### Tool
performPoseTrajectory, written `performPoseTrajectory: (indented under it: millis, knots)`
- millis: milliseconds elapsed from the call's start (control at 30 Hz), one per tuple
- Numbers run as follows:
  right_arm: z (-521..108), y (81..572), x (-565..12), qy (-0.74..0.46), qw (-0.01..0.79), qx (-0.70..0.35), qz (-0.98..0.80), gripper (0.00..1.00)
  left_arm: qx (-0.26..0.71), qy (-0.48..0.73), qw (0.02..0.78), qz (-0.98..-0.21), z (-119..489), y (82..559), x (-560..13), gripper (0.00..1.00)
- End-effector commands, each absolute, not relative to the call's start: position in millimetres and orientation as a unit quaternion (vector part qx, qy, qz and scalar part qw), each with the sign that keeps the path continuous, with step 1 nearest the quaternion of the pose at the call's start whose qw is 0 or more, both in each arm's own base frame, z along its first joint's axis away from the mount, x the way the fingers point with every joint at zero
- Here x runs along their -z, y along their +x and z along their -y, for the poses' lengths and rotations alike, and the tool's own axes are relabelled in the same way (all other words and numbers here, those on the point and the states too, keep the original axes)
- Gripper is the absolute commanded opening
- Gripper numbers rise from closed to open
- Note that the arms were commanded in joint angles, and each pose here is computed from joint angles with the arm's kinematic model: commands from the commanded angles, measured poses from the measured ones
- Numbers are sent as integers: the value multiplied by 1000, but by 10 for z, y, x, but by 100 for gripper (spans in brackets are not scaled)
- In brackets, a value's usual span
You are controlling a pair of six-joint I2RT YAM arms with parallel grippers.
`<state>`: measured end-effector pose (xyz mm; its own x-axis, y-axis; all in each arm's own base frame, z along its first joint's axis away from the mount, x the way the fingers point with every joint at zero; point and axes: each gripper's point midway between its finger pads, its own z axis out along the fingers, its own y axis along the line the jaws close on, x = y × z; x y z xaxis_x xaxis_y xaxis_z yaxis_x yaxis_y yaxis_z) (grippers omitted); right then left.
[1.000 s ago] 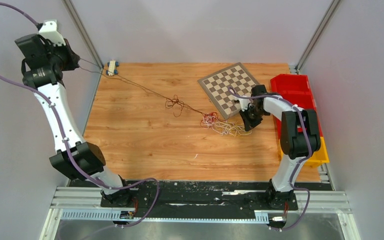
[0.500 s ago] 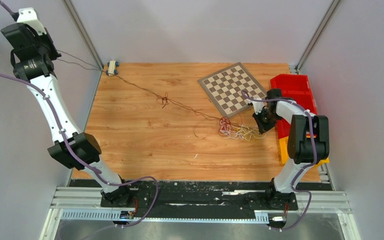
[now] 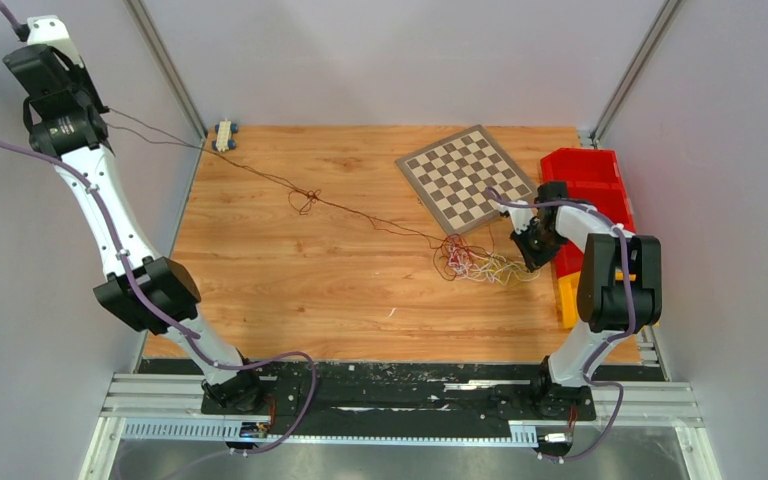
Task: Untangle the cables
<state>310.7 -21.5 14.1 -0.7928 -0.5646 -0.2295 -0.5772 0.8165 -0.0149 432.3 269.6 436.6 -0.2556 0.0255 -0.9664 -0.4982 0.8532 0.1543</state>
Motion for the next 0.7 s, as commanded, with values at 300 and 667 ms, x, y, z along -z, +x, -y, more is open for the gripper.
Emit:
performPoseTrajectory:
  millis: [300, 667]
  knots:
    - [-1170, 3300, -1320, -389, 239, -258, -851, 93, 186, 98, 627, -750, -244, 4188, -4367, 0]
    - [-3206, 3543, -1765, -460, 288, -414, -730, 94, 314, 82, 593, -737, 461, 3843, -4466, 0]
